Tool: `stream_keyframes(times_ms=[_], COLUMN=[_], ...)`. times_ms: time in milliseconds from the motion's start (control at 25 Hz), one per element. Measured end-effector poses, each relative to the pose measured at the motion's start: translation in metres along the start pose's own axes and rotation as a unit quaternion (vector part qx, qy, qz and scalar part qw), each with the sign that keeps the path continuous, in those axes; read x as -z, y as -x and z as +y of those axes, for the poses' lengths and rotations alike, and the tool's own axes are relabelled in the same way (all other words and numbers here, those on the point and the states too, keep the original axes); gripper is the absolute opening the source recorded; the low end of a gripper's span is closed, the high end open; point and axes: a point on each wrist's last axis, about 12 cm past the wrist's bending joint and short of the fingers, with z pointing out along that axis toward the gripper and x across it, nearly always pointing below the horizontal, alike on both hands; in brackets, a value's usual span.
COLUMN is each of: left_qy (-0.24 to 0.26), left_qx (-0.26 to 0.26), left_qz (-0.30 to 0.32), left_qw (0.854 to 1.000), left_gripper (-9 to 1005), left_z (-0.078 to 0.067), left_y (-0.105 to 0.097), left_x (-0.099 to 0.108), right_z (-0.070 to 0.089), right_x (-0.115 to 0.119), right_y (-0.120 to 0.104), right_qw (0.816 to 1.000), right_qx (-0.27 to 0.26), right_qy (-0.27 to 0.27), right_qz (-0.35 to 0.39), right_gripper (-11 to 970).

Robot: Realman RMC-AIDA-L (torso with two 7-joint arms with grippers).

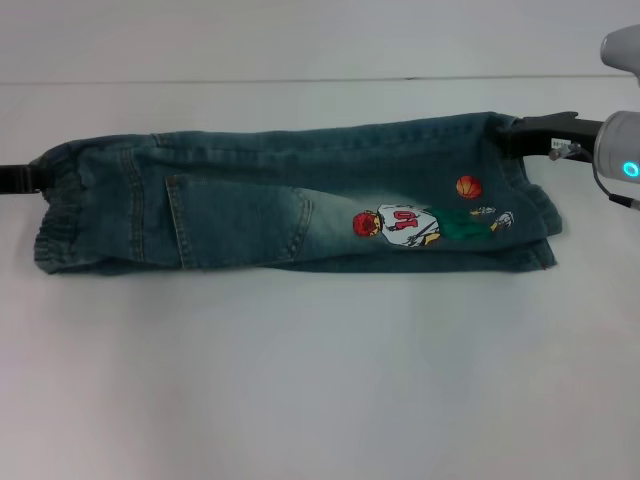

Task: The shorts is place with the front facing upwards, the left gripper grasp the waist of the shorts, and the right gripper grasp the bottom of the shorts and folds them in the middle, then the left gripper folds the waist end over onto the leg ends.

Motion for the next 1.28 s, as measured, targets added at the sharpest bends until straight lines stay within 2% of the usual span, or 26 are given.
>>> stream_keyframes(times_ms=[280,520,960,1040,1160,1280], left_qy=[-0.001,0.002,0.008,0.011,0.010,-0.022], left_qx=[-0.005,-0.010,-0.002,0.002,0.011,0.017], left_qz=[-0.008,-0.002,-0.003,-0.008,-0.019,-0.027], left_qw=[1.000,1.000,1.000,1.000,1.000,0.999], left_gripper=[50,246,527,606,725,835], left_z=[-0.007,-0.009,-0.004,-0.001,0.002,0.001], left_y=[0.008,0.007,0.001,0.000,-0.003,-0.006], left_x=[-0.005,-0.012,-0.008,-0.004,0.003,0.011], right_z=[0.001,-0.001,-0.006,-0.008,-0.010,-0.007], right_x=[-0.003,-0.003,0.002,0.005,0.013,0.026], right_y=[0.003,0.003,-0.001,-0.002,-0.004,-0.004], right_qw=[1.000,1.000,0.999,0.999,0.998,0.996], right_qx=[-0.011,-0.019,-0.029,-0.037,-0.054,-0.068], right_qy=[-0.005,-0.010,-0.014,-0.010,0.010,0.063], right_qz=[0.016,0.020,0.019,0.017,0.008,-0.005], right_gripper=[126,155,382,621,726,831])
